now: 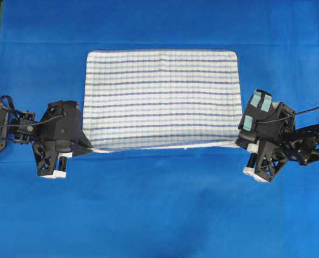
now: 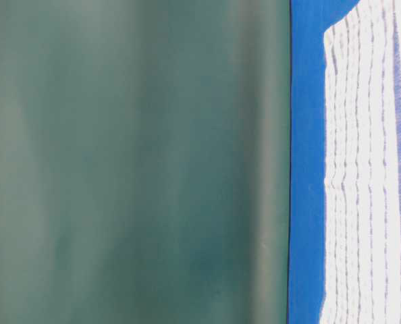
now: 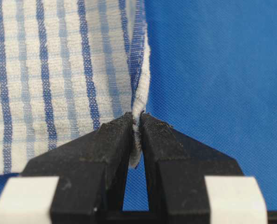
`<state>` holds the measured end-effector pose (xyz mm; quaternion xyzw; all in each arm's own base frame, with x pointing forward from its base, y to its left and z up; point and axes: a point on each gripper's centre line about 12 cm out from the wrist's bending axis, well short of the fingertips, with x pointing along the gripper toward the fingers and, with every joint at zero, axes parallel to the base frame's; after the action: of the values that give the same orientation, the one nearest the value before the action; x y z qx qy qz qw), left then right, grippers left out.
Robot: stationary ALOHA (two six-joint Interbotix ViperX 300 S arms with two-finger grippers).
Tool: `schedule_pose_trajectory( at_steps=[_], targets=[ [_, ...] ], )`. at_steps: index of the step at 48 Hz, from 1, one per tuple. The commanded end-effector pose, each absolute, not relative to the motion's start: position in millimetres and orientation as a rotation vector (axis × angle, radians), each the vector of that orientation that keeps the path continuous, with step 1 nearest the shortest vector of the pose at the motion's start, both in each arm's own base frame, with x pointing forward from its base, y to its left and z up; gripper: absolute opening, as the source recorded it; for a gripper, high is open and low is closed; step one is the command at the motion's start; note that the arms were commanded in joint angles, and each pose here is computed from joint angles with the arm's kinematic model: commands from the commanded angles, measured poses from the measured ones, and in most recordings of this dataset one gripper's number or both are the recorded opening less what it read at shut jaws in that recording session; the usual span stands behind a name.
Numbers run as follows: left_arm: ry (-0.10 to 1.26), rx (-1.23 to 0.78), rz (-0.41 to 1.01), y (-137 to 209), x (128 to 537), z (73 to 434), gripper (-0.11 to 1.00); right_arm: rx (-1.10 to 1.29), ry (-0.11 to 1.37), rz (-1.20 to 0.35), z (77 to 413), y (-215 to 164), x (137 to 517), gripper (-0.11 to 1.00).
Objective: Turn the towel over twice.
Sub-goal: 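Open both grippers and pull them outward away from the towel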
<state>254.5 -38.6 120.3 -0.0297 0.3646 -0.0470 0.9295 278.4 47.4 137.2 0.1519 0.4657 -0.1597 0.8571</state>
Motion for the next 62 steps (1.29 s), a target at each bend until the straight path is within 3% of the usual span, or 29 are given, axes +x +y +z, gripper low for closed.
schedule_pose_trajectory(
  at_steps=[1, 18, 21, 25, 29, 33, 37, 62],
  targets=[
    [0.732, -0.061, -0.102, -40, 258, 124, 0.05, 0.330, 0.961, -0.322, 142, 51, 284, 0.04],
    [0.750, -0.059, -0.101, -40, 257, 122, 0.05, 0.357, 0.978, -0.303, 128, 58, 296, 0.05],
    [0.752, -0.060, -0.100, -40, 256, 122, 0.08, 0.359, 0.984, -0.313, 127, 58, 298, 0.17],
    [0.753, -0.060, -0.104, -41, 257, 122, 0.25, 0.352, 0.991, -0.328, 126, 57, 298, 0.43],
    [0.750, -0.057, -0.109, -43, 257, 123, 0.51, 0.343, 0.997, -0.348, 127, 55, 297, 0.62],
    [0.752, -0.054, -0.110, -43, 258, 126, 0.76, 0.323, 0.999, -0.367, 131, 53, 297, 0.63],
    [0.752, -0.054, -0.111, -43, 259, 130, 0.90, 0.312, 0.983, -0.381, 139, 50, 298, 0.60],
    [0.559, -0.084, -0.053, -22, 262, 211, 0.86, 0.148, 0.657, -0.385, 243, 18, 270, 0.60]
  ],
)
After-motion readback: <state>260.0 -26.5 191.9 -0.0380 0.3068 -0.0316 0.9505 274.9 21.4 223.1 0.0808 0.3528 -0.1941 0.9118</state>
